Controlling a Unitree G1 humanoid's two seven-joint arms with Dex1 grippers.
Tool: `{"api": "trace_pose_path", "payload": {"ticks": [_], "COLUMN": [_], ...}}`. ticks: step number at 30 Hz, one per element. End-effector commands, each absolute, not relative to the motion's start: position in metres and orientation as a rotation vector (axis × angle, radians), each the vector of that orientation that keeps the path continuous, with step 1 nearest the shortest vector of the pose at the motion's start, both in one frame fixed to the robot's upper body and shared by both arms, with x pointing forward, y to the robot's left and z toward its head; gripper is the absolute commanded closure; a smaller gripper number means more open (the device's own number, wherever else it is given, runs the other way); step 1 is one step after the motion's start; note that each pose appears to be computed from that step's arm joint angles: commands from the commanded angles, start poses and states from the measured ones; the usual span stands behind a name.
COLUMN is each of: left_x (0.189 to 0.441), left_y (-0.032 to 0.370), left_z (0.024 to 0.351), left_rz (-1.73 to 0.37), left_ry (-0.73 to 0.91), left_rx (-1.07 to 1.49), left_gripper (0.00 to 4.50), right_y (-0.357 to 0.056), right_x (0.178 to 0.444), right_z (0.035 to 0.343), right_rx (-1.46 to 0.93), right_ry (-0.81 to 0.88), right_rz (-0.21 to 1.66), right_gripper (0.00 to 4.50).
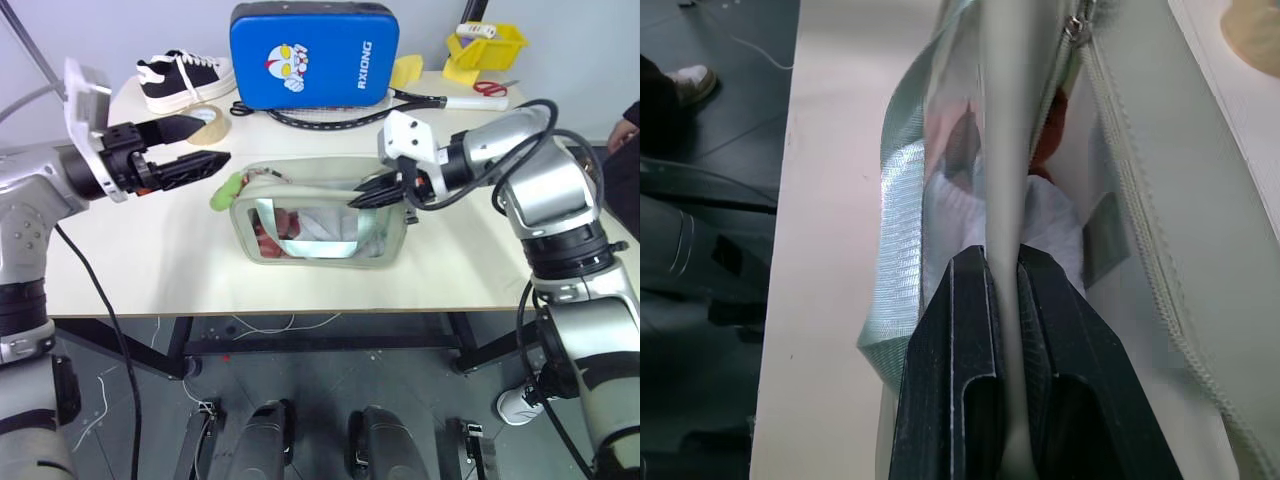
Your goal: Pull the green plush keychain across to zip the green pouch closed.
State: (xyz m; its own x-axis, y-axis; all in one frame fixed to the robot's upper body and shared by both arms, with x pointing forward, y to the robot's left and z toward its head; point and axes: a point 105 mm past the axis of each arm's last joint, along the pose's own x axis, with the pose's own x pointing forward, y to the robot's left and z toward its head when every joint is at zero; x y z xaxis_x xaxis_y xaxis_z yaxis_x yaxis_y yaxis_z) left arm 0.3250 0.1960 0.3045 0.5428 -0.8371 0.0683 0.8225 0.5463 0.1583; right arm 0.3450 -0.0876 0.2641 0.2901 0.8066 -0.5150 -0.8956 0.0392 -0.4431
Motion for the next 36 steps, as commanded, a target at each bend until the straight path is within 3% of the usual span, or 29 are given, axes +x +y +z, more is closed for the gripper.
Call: {"api": "trace_pose_path", "payload": {"ticks": [1,7,12,15,21,25,28,35,36], "left_x": [0.32,0.316,0.316,0.324,0.335,0.337,0.337,0.33,0.33], "left_y": [0.195,0.2,0.209,0.21,0.208,0.202,0.2,0.205,0.205], "left_z": [0.315,0.308,0.283,0.262,0.248,0.243,0.25,0.251,0.251], "left_rz": [-0.99,-0.988,-0.983,-0.992,-1.014,-1.055,-1.073,-1.094,-1.093], "left_ry": [-0.184,-0.147,-0.041,0.029,0.067,0.077,0.051,0.062,0.061], "left_rx": [0.159,0.179,0.255,0.335,0.382,0.388,0.357,0.364,0.367], "left_gripper": [0.0,0.0,0.0,0.0,0.0,0.0,0.85,4.24,4.44], "right_y": [-0.094,-0.116,-0.133,-0.138,-0.138,-0.139,-0.14,-0.139,-0.139], "right_x": [0.345,0.331,0.325,0.333,0.336,0.339,0.341,0.341,0.341], "right_z": [0.273,0.295,0.273,0.26,0.26,0.262,0.262,0.261,0.261], "right_rx": [-0.832,-0.782,-0.822,-0.828,-0.815,-0.799,-0.799,-0.783,-0.782], "right_ry": [0.11,0.067,0.135,0.162,0.154,0.164,0.168,0.172,0.172], "right_rz": [1.265,1.196,1.138,1.093,1.076,1.05,1.038,1.034,1.034], "right_gripper": [3.3,0.21,0.21,1.03,4.18,4.35,4.5,4.5,4.5]}}
